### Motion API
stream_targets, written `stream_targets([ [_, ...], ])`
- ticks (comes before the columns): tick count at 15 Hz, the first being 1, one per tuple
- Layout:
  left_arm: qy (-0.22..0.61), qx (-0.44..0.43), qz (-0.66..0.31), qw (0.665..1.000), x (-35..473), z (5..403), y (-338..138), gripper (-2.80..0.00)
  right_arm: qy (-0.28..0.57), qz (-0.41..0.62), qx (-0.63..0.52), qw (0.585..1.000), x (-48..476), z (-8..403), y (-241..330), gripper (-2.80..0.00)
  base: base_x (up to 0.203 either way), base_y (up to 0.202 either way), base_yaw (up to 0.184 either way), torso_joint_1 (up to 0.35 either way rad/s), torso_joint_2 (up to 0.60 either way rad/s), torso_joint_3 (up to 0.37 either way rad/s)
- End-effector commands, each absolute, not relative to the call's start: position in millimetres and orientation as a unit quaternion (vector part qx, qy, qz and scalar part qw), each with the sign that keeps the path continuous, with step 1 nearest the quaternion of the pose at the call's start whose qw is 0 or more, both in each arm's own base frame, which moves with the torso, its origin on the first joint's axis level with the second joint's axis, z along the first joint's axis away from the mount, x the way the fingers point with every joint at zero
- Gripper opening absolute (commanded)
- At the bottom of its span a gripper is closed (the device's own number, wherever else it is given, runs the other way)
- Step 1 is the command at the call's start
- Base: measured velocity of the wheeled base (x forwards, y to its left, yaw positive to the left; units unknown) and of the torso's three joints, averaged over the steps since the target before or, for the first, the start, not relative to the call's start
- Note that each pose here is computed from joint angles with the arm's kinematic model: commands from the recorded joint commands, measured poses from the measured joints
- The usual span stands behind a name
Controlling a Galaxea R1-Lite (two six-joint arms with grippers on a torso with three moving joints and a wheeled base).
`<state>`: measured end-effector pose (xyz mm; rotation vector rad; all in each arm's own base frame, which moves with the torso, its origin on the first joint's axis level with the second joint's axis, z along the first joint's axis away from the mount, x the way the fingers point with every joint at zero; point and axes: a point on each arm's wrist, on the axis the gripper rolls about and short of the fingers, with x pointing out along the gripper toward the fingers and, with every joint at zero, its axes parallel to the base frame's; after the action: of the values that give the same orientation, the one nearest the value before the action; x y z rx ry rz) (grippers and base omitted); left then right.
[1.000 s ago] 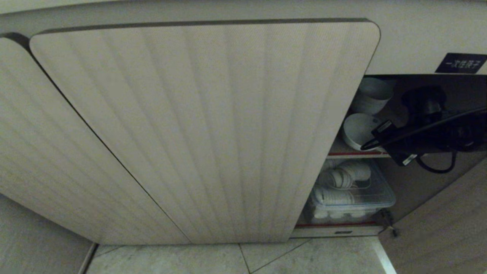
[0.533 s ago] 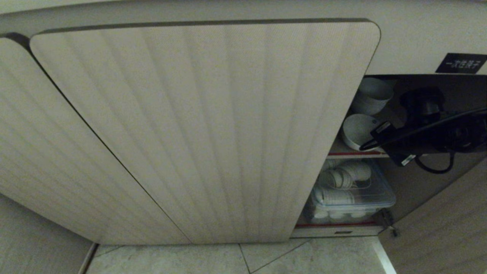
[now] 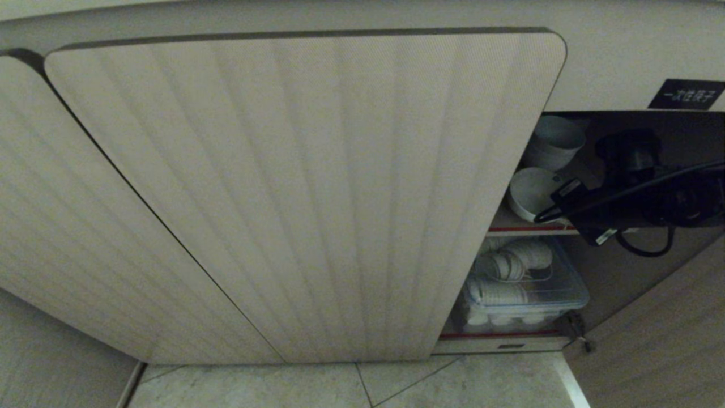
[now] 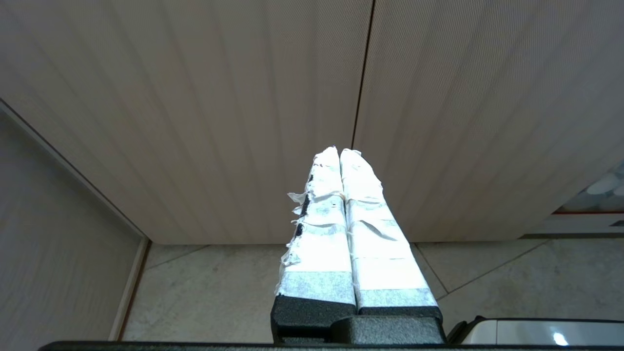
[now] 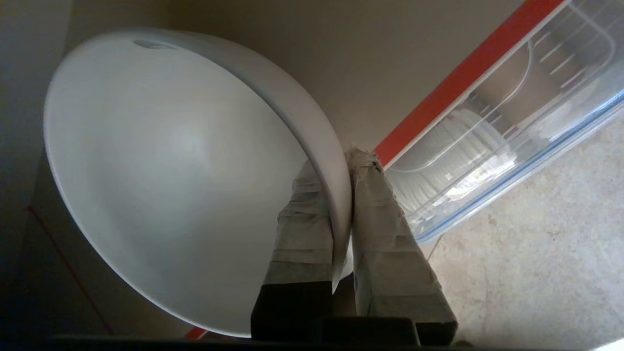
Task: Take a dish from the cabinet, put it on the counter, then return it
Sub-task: Put it back into the cabinet
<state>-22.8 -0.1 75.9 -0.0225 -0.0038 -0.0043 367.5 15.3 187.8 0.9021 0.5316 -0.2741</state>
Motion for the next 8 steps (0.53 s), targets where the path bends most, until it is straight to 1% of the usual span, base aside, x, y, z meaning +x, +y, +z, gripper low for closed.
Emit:
stream_targets([
  [1, -0.002, -0.011, -0.002, 1.000, -22.8, 76.0, -0.1, -2.80, 0.256, -0.130, 0.432, 0.855, 370.2, 185.0, 15.6, -2.80, 0.000, 0.000, 0.000, 0.000, 0.00, 0.000],
  [8, -0.002, -0.011, -0.002, 1.000, -22.8, 76.0, -0.1, -2.80, 0.253, -0.102, 0.441, 0.855, 377.8, 189.3, 16.5, -2.80, 0.000, 0.000, 0.000, 0.000, 0.00, 0.000],
])
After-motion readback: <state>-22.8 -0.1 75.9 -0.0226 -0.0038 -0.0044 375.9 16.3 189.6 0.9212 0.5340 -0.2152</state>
